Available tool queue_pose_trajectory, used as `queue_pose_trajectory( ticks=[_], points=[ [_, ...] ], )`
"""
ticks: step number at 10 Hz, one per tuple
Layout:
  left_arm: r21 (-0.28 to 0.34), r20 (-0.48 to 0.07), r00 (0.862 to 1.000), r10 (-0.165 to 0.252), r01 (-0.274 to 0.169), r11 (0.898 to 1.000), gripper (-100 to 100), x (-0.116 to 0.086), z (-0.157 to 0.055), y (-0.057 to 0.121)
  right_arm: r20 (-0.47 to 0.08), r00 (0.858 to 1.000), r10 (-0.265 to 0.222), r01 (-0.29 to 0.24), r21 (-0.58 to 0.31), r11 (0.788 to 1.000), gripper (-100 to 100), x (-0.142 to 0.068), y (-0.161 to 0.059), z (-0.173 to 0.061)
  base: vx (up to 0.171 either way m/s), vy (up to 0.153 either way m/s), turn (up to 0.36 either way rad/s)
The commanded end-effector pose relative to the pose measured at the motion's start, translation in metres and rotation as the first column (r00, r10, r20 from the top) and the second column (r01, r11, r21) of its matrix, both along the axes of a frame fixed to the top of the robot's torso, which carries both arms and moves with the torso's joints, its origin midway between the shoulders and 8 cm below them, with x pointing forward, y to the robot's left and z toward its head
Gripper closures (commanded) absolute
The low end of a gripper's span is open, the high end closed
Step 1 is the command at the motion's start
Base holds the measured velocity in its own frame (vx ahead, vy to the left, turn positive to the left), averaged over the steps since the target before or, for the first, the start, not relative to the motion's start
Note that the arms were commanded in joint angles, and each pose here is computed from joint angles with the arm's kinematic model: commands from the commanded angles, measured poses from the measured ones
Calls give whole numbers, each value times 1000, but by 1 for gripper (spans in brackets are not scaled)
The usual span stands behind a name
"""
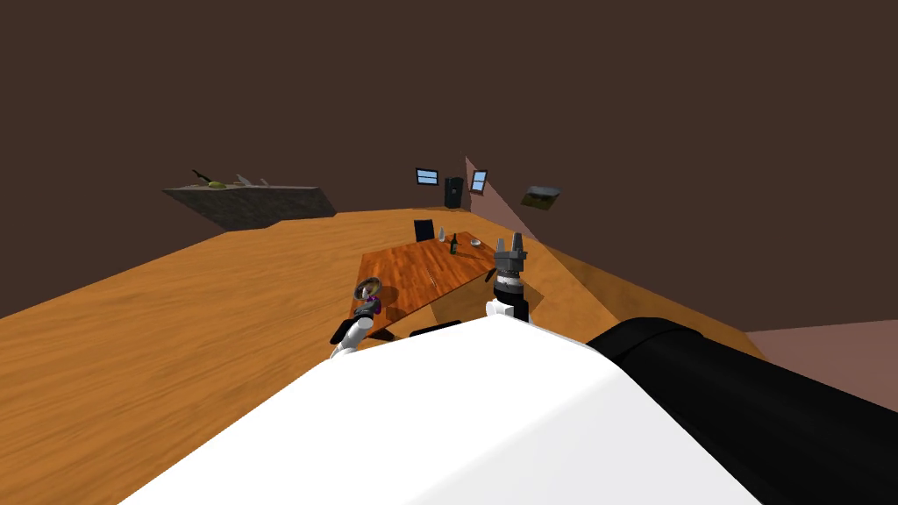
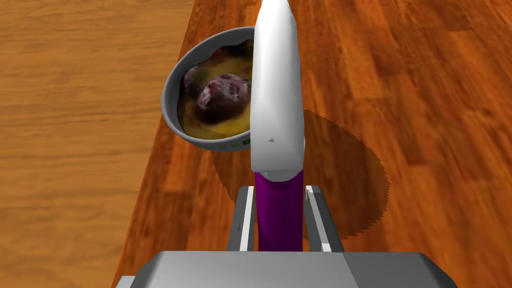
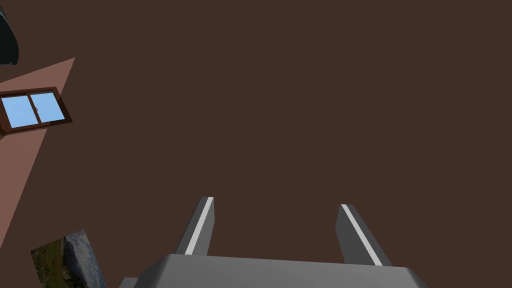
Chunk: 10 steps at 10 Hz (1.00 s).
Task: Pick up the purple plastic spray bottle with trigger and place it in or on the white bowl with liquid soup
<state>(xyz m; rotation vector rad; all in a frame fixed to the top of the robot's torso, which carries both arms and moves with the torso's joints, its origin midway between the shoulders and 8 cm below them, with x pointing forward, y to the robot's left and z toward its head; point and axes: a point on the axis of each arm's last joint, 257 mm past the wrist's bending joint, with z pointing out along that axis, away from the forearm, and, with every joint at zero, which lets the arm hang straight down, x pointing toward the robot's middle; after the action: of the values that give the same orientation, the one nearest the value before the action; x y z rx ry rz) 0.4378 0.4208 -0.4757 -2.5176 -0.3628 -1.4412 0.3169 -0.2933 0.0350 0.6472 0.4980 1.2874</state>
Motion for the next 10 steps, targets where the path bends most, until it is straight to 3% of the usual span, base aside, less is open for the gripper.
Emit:
queue_pose_trajectory(
  ticks=[1,3,4,5,8,10],
  points=[
    [11,35,999,11,-11,1000,100,10,18,11,0,1000,0,0,0,1000,0,0,0,0,-31,-138,66],
    [32,106,994,26,-29,999,100,32,54,35,0,1000,0,0,0,1000,0,0,0,0,-37,-114,72],
    [32,106,994,26,-29,999,100,32,54,35,0,1000,0,0,0,1000,0,0,0,0,-31,-85,52],
    [42,153,988,37,-44,998,100,45,77,51,0,1000,0,0,0,1000,0,0,0,0,-54,-80,70],
    [56,225,972,66,-81,995,100,59,116,84,0,1000,0,0,0,1000,0,0,0,0,-55,-76,119],
    [78,266,958,107,-132,988,100,60,146,127,0,1000,0,0,0,1000,0,0,0,0,-65,27,34]
  ],
)
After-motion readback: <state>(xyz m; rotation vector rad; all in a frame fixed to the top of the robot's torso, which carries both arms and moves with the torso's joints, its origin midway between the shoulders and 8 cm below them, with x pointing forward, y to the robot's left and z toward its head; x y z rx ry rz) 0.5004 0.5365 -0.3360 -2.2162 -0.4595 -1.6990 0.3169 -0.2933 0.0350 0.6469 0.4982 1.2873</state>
